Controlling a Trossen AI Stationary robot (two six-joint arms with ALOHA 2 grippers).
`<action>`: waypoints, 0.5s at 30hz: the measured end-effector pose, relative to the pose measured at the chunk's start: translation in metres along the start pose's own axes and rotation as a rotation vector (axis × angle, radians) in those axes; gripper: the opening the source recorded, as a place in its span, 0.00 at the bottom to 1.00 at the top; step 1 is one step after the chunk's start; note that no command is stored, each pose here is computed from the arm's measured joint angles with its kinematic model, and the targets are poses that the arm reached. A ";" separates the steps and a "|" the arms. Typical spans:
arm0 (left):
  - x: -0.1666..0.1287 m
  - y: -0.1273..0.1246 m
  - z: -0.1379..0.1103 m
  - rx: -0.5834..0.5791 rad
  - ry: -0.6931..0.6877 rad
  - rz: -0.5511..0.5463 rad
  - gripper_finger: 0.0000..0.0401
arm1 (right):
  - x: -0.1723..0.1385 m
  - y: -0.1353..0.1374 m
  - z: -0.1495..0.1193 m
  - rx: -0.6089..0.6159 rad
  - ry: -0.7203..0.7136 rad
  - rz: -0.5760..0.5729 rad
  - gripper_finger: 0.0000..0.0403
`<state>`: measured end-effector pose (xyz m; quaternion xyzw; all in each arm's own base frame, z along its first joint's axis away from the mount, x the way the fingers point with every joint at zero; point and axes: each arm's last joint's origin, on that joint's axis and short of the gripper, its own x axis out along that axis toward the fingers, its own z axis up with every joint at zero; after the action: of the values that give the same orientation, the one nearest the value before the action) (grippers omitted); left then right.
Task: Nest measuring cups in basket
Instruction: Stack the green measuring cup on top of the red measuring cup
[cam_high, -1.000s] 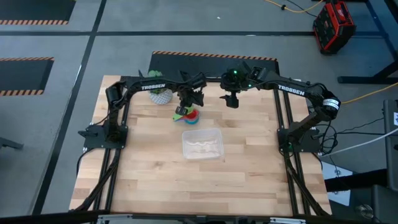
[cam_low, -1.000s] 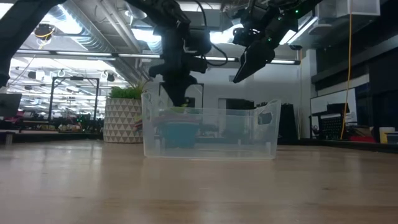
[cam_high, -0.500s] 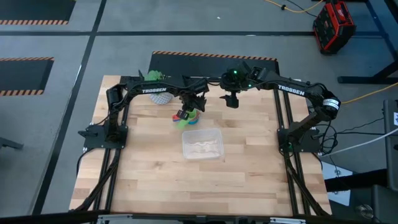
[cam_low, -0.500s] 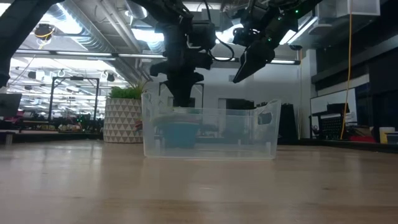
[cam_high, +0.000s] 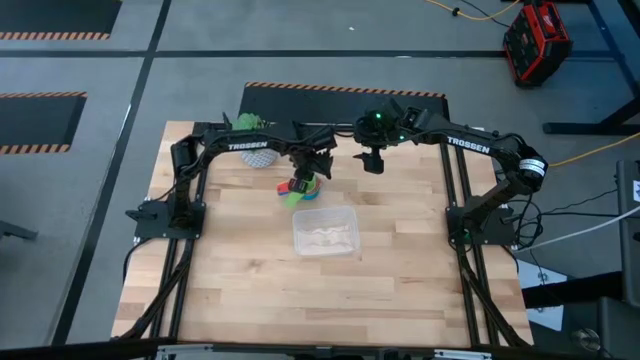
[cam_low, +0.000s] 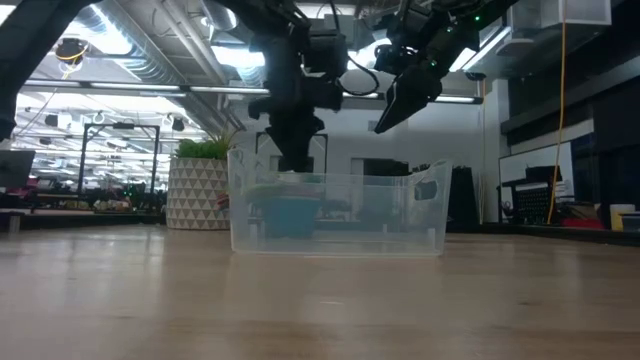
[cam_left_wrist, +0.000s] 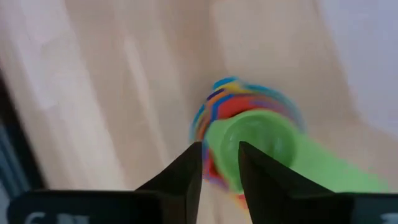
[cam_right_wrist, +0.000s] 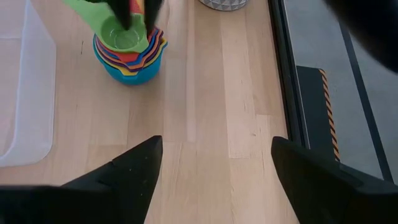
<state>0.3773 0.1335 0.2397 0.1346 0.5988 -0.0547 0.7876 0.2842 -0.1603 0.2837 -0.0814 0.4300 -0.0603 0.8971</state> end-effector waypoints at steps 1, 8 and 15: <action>0.000 -0.002 0.002 0.000 -0.011 -0.016 0.24 | 0.000 0.000 0.000 0.000 0.000 0.000 0.76; -0.008 -0.028 0.013 0.051 -0.023 -0.161 0.22 | 0.000 0.000 0.000 0.000 0.000 0.000 0.76; -0.009 -0.051 0.020 0.107 0.014 -0.202 0.18 | 0.000 0.000 0.000 0.000 0.000 0.000 0.76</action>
<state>0.3808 0.0789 0.2456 0.1156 0.6110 -0.1645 0.7657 0.2842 -0.1604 0.2838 -0.0814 0.4298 -0.0606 0.8972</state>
